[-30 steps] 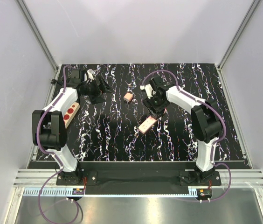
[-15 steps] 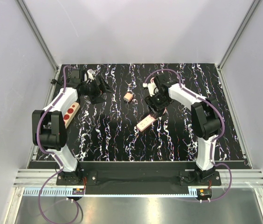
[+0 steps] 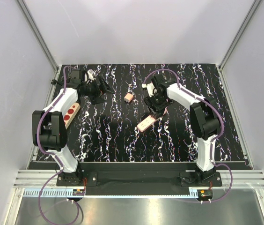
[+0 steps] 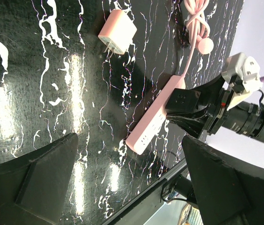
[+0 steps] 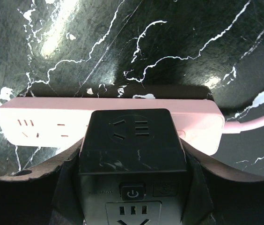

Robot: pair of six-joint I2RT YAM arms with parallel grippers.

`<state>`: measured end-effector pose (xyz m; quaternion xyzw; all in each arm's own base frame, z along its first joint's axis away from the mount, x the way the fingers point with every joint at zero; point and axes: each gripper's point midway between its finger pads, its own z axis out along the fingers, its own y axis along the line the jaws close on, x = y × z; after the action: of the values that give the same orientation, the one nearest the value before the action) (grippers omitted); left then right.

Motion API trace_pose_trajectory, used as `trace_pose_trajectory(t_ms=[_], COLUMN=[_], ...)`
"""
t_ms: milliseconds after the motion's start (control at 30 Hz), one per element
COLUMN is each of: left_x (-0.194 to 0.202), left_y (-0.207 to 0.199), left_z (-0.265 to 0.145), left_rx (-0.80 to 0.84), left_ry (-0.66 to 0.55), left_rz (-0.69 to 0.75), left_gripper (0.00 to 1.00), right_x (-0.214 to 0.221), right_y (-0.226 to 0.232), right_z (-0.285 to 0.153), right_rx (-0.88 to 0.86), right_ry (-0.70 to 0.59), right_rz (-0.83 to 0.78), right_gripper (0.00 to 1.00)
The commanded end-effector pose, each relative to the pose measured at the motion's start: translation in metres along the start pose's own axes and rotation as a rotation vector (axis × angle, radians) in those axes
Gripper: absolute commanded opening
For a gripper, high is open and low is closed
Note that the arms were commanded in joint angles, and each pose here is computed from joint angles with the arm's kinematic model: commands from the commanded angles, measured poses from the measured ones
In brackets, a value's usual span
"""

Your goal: Insert the plug

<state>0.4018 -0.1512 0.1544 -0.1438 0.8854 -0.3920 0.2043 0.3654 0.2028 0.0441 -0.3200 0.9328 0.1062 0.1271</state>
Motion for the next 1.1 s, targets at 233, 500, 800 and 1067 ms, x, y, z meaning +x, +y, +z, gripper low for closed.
trace_pose_trajectory(t_ms=[233, 500, 800, 1067], left_x=[-0.006, -0.006, -0.006, -0.005], left_y=[-0.012, -0.012, -0.011, -0.011], left_z=[-0.010, -0.009, -0.009, -0.008], left_rx=[0.046, 0.046, 0.044, 0.043], left_ry=[-0.031, -0.031, -0.029, -0.027], left_rz=[0.028, 0.026, 0.024, 0.024], left_gripper=[0.99, 0.99, 0.99, 0.99], right_x=[0.061, 0.075, 0.012, -0.026], right_y=[0.004, 0.011, 0.007, 0.008], right_z=[0.063, 0.078, 0.022, -0.023], right_rx=[0.104, 0.046, 0.075, 0.080], right_ry=[0.158, 0.190, 0.021, -0.076], right_rz=[0.119, 0.115, 0.085, 0.052], right_gripper=[0.00, 0.00, 0.51, 0.88])
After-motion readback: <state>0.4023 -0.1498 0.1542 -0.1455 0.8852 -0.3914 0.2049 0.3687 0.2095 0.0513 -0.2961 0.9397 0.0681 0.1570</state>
